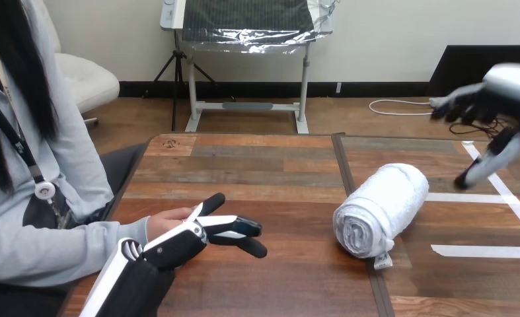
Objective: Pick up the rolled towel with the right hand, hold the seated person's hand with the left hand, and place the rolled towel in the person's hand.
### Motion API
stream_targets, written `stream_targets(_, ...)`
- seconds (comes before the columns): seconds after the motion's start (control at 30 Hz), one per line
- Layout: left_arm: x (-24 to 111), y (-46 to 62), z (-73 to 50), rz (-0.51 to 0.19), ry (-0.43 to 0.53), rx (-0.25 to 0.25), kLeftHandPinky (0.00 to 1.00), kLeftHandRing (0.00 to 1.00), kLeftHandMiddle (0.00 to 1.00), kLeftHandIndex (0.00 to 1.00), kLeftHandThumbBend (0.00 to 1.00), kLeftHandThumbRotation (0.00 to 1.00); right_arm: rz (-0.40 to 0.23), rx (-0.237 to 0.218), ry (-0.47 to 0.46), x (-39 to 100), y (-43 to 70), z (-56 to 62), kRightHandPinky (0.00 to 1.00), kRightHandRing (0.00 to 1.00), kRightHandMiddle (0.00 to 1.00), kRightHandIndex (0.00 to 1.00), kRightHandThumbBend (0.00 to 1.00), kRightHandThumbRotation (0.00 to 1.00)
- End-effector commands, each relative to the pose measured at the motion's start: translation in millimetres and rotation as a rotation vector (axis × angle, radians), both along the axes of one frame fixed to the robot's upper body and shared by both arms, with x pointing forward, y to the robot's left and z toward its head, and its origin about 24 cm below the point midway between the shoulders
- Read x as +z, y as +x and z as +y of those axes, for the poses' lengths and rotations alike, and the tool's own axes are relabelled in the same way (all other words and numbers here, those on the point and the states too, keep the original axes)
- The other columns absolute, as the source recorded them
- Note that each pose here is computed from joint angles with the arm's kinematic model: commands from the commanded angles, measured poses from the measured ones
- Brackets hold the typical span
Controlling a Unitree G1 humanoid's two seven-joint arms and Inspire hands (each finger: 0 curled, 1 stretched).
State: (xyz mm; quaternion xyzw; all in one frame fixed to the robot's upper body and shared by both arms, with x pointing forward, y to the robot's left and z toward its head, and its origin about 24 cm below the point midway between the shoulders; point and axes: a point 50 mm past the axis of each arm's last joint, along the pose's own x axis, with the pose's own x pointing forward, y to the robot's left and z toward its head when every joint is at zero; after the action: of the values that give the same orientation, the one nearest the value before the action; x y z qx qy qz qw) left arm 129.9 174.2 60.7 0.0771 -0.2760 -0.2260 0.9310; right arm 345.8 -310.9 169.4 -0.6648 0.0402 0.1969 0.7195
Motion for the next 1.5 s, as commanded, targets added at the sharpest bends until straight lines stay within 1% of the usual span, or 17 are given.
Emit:
stream_targets(0.0, 8.7, 1.3, -2.8, -0.075, -0.028, 0.001, 0.96, 0.67, 0.65, 0.72, 0.86, 0.55, -0.101, 0.112, -0.101, 2.1, 20.8, 29.8, 0.74, 0.85, 0.82, 0.83, 1.00, 0.24)
stream_targets(0.07, 10.0, -0.6, -2.0, -0.063, -0.018, 0.000, 0.97, 0.68, 0.66, 0.72, 0.86, 0.55, -0.103, 0.144, -0.146, -1.8, 22.0, 34.1, 0.74, 0.86, 0.83, 0.84, 1.00, 0.25)
stream_targets(0.13, 10.9, -2.3, -1.4, -0.060, -0.012, 0.001, 0.98, 0.68, 0.66, 0.72, 0.87, 0.55, -0.101, 0.165, -0.184, -5.0, 23.3, 37.2, 0.73, 0.86, 0.83, 0.84, 1.00, 0.26)
stream_targets(0.2, 11.4, -3.8, -1.0, -0.062, -0.010, 0.002, 0.99, 0.69, 0.66, 0.72, 0.87, 0.55, -0.100, 0.175, -0.212, -7.3, 24.3, 38.8, 0.74, 0.88, 0.84, 0.85, 1.00, 0.27)
stream_targets(0.43, 13.8, -9.4, -0.5, -0.063, -0.006, 0.017, 0.99, 0.69, 0.66, 0.72, 0.88, 0.54, -0.125, 0.235, -0.324, -15.5, 27.6, 46.8, 0.78, 0.89, 0.85, 0.86, 1.00, 0.28)
stream_targets(0.63, 14.6, -12.5, -0.2, -0.073, 0.005, 0.020, 0.99, 0.71, 0.67, 0.72, 0.88, 0.54, -0.156, 0.290, -0.408, -21.4, 29.5, 53.1, 0.79, 0.89, 0.84, 0.85, 1.00, 0.26)
stream_targets(0.8, 14.4, -14.8, -0.9, -0.077, 0.000, 0.022, 1.00, 0.72, 0.69, 0.73, 0.88, 0.54, -0.178, 0.326, -0.463, -25.1, 31.2, 57.6, 0.79, 0.88, 0.84, 0.85, 1.00, 0.23)
stream_targets(0.9, 14.3, -15.6, -1.8, -0.080, -0.005, 0.027, 1.00, 0.72, 0.69, 0.73, 0.89, 0.55, -0.190, 0.335, -0.490, -27.9, 32.6, 60.1, 0.80, 0.88, 0.83, 0.85, 1.00, 0.22)
stream_targets(1.0, 13.9, -16.4, -2.5, -0.083, -0.013, 0.028, 1.00, 0.72, 0.69, 0.73, 0.89, 0.55, -0.215, 0.363, -0.524, -29.4, 33.6, 63.6, 0.80, 0.87, 0.83, 0.84, 1.00, 0.22)
stream_targets(1.1, 13.3, -17.2, -3.5, -0.092, -0.019, 0.047, 1.00, 0.72, 0.69, 0.72, 0.89, 0.55, -0.227, 0.379, -0.542, -32.1, 34.4, 66.4, 0.79, 0.86, 0.83, 0.84, 1.00, 0.21)
stream_targets(1.13, 12.7, -17.6, -4.2, -0.095, -0.027, 0.052, 0.99, 0.72, 0.69, 0.72, 0.89, 0.55, -0.231, 0.391, -0.560, -33.4, 34.9, 68.0, 0.79, 0.86, 0.83, 0.84, 1.00, 0.21)
stream_targets(1.3, 11.2, -19.8, -6.2, -0.102, -0.034, 0.068, 0.97, 0.70, 0.67, 0.72, 0.88, 0.54, -0.235, 0.428, -0.618, -37.7, 36.2, 72.5, 0.80, 0.86, 0.83, 0.85, 1.00, 0.24)
stream_targets(1.4, 10.0, -21.0, -7.8, -0.098, -0.049, 0.061, 0.96, 0.70, 0.67, 0.72, 0.87, 0.52, -0.236, 0.444, -0.650, -41.4, 36.6, 74.3, 0.80, 0.86, 0.84, 0.85, 1.00, 0.25)
stream_targets(1.47, 9.6, -21.3, -8.6, -0.102, -0.047, 0.058, 0.96, 0.71, 0.67, 0.72, 0.87, 0.51, -0.242, 0.463, -0.669, -43.3, 36.7, 76.4, 0.80, 0.86, 0.84, 0.86, 1.00, 0.25)
